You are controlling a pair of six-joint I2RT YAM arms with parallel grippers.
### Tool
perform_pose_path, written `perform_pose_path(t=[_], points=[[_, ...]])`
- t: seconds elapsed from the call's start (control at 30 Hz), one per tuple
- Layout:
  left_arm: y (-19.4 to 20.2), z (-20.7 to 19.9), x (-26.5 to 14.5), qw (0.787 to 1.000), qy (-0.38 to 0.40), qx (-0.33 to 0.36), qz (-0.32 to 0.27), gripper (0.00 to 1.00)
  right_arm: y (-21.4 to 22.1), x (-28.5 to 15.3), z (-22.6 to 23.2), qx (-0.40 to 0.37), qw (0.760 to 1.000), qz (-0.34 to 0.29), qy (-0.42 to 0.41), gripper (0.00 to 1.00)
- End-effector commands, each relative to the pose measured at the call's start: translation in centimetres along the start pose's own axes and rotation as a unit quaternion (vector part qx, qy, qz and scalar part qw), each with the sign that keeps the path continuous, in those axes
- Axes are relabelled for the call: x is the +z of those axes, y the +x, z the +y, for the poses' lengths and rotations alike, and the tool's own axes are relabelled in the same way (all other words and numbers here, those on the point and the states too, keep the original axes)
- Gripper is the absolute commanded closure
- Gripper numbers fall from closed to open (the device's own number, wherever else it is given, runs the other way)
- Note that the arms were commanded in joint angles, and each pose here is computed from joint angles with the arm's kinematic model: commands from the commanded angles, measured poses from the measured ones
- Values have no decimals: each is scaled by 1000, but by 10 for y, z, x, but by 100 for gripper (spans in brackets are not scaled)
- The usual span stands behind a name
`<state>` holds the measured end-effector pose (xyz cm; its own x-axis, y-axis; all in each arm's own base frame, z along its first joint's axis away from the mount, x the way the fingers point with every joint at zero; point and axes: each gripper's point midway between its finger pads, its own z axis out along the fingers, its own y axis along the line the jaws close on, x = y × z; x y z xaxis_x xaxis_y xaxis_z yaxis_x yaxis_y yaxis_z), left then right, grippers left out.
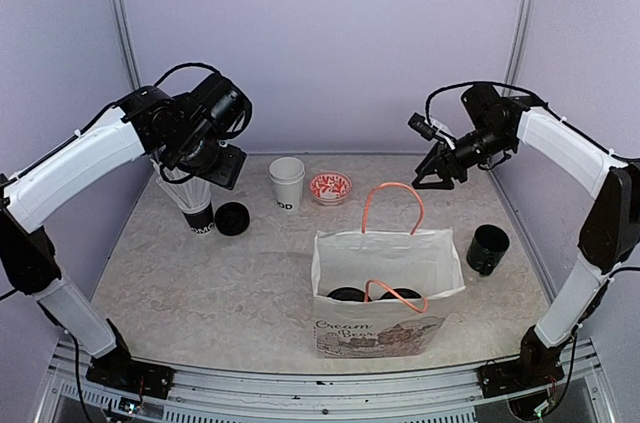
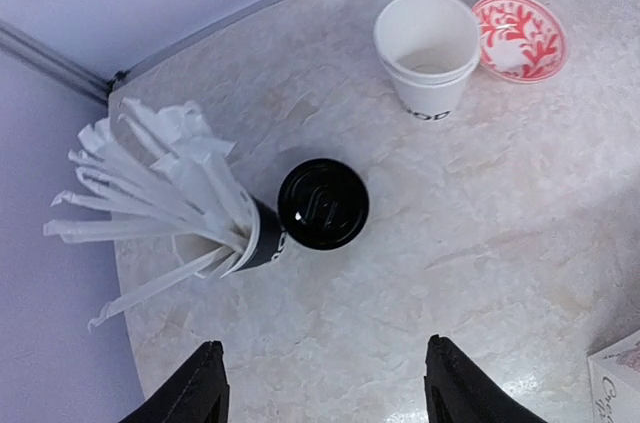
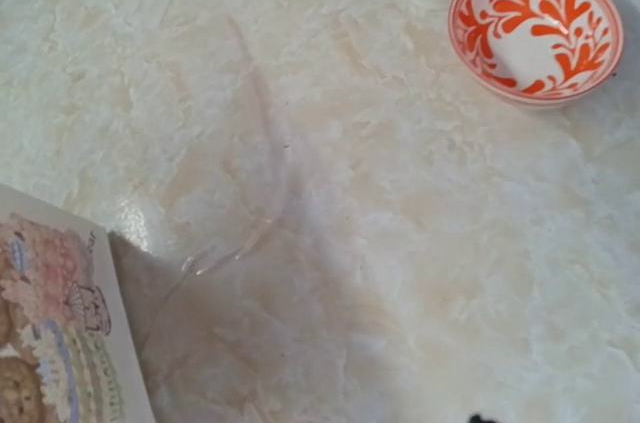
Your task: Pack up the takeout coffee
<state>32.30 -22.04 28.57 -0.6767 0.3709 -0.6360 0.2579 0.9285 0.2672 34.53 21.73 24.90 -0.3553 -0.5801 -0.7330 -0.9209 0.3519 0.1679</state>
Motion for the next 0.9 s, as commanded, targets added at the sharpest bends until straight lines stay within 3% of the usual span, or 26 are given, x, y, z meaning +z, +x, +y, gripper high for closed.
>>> perform_pose_path(t=[0.0,0.3,0.67,0.87], points=[[5,39,0,998,9,-65,-7,33,-4,4,-1,3,1000,-26,-2,38],[25,75,38,995,-12,-96,22,36,-1,14,-4,12,999,-29,-19,39],[32,82,72,996,-21,-85,33,59,4,20,-6,20,999,-23,-28,42],[28,83,83,996,-31,-75,28,61,4,21,-5,22,999,-23,-30,42]])
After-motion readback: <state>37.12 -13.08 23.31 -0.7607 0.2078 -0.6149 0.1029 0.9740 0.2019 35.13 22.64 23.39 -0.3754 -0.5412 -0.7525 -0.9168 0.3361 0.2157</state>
